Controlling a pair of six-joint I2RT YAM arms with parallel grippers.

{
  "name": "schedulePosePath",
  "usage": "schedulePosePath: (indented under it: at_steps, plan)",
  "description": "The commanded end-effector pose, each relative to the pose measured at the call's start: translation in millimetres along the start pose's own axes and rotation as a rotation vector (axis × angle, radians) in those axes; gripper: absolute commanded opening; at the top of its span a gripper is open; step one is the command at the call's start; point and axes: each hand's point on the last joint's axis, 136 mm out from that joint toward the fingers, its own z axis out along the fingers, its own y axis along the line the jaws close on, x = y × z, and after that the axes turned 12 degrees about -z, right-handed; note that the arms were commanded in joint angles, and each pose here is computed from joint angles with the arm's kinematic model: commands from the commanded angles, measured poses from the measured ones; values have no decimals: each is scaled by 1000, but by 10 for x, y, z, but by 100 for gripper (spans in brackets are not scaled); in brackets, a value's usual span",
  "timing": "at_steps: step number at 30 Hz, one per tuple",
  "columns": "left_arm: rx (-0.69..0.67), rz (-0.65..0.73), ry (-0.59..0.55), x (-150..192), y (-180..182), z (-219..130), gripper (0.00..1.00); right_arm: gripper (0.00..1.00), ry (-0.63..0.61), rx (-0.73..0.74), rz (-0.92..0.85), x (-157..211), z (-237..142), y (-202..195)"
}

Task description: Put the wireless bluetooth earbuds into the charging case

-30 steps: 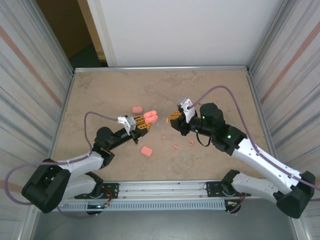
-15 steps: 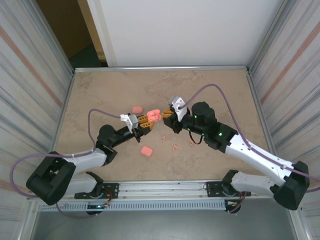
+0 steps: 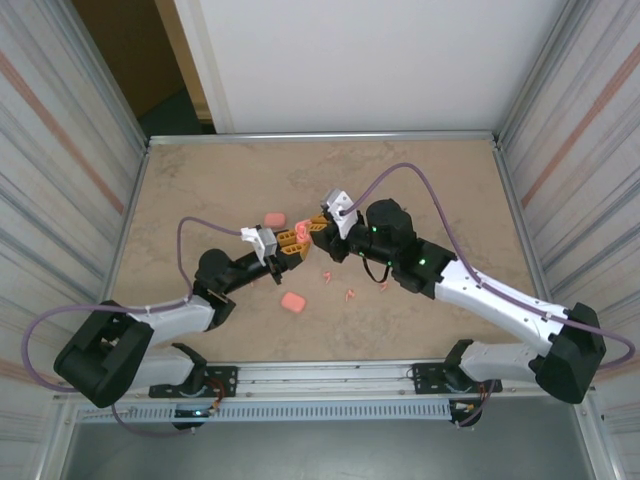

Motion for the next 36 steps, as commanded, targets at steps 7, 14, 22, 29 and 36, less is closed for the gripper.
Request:
schedulePosePath:
  at_steps: [7,14,22,29,36]
  plan:
    - [34,22,-61,-199,-68,54,0,17,-40,21,-51,-180,85,-2]
    - [35,21,-61,-194,-73,54,0,17,-25,29,-61,-143,119,-6]
    - [32,18,-63,-200,-68,53,0,17,6,42,-68,-48,142,-9]
    - [27,17,-66,-202,-62,51,0,17,17,-1,-67,-11,133,72]
    - [27,17,-69,-209,-62,49,0,19,40,-33,-58,50,130,129]
